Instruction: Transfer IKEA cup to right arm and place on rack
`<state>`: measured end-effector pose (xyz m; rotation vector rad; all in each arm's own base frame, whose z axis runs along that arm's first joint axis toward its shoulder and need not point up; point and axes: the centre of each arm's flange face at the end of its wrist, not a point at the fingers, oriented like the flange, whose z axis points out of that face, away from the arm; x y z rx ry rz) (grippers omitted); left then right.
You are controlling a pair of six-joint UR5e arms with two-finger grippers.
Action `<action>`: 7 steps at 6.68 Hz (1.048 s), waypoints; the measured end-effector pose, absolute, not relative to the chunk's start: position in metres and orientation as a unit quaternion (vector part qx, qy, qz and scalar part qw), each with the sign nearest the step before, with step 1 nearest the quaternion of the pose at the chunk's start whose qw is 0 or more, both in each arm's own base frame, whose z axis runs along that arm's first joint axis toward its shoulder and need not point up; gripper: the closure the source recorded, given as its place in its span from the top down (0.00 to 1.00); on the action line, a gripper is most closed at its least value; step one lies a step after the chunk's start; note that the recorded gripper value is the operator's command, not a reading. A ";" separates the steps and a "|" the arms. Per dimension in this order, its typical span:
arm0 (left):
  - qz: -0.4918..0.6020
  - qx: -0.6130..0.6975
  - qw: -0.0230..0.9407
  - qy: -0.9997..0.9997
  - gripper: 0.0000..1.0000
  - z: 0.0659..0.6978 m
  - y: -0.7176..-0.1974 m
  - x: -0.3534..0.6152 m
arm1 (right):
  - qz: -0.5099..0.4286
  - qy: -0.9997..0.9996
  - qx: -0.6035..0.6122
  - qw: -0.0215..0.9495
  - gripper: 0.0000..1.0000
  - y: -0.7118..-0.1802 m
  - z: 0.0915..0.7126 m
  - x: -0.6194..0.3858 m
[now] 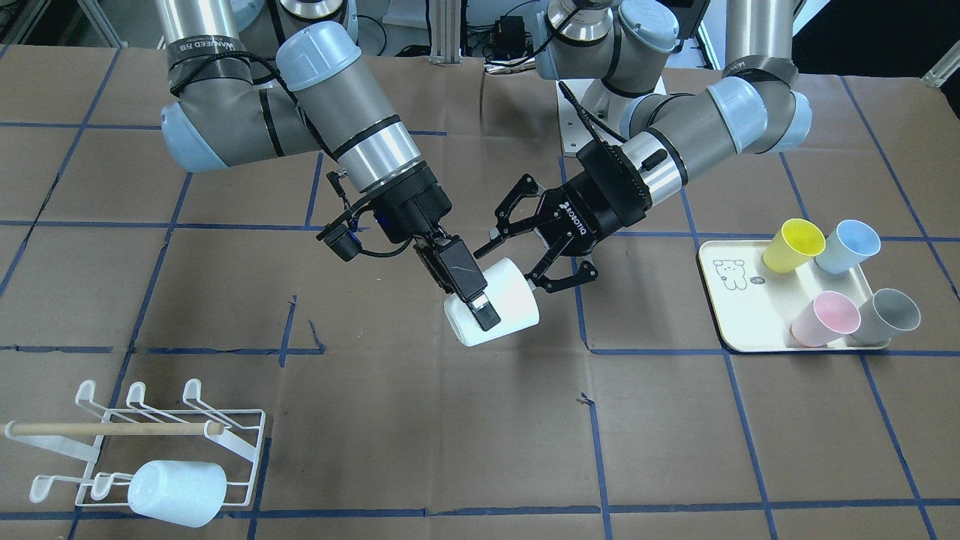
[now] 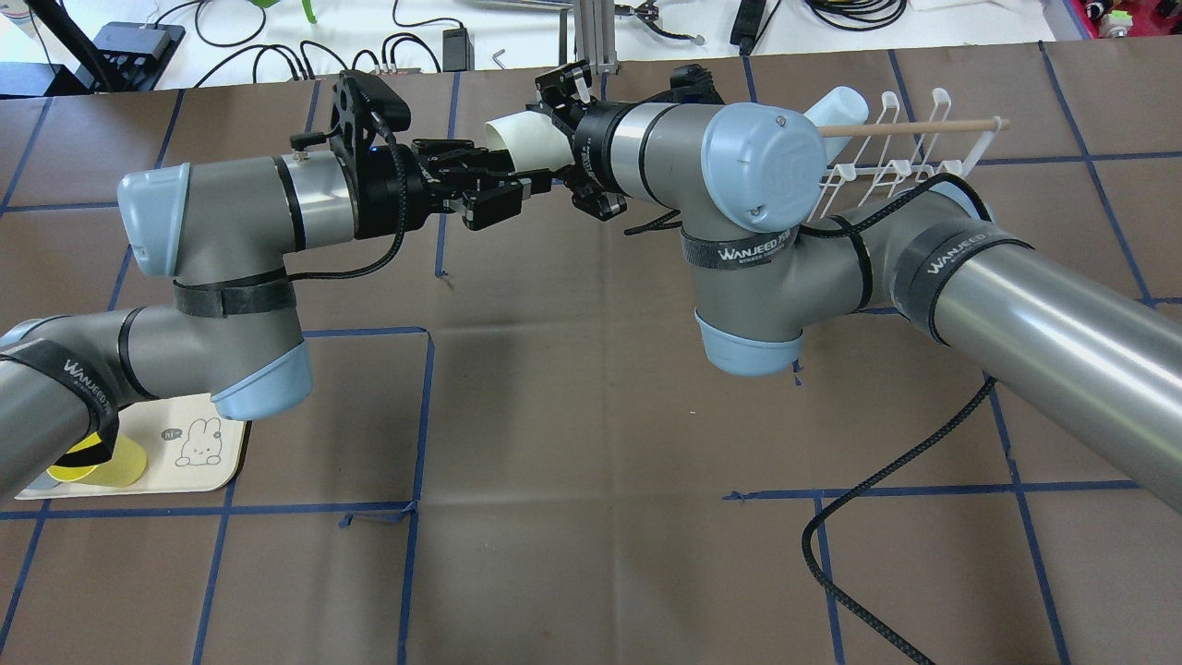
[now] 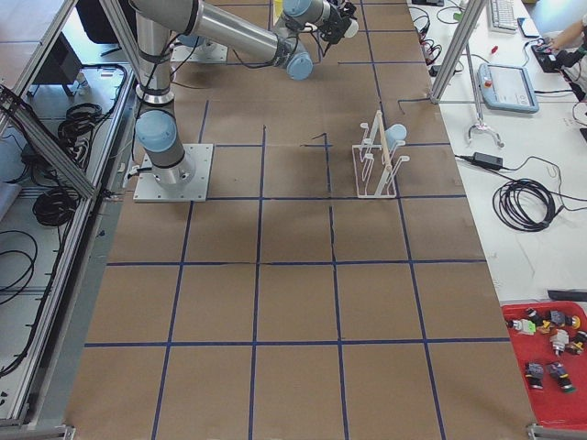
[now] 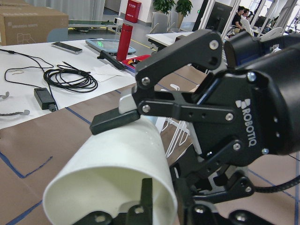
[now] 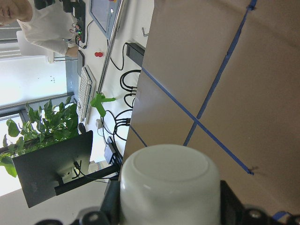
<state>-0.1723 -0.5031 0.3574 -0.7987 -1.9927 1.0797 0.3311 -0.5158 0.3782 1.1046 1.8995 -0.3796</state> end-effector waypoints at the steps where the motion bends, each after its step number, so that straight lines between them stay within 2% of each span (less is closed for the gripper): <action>1: 0.419 -0.300 0.362 -0.776 1.00 0.359 -0.503 -0.170 | -0.154 0.765 0.444 0.441 0.30 -0.516 0.379 0.331; 5: 0.438 -0.213 0.344 -0.803 1.00 0.375 -0.507 -0.101 | -0.185 0.765 0.436 0.437 0.29 -0.532 0.381 0.306; 7: 0.434 -0.165 0.287 -0.838 1.00 0.377 -0.507 -0.067 | -0.260 0.767 0.404 0.426 0.29 -0.557 0.392 0.255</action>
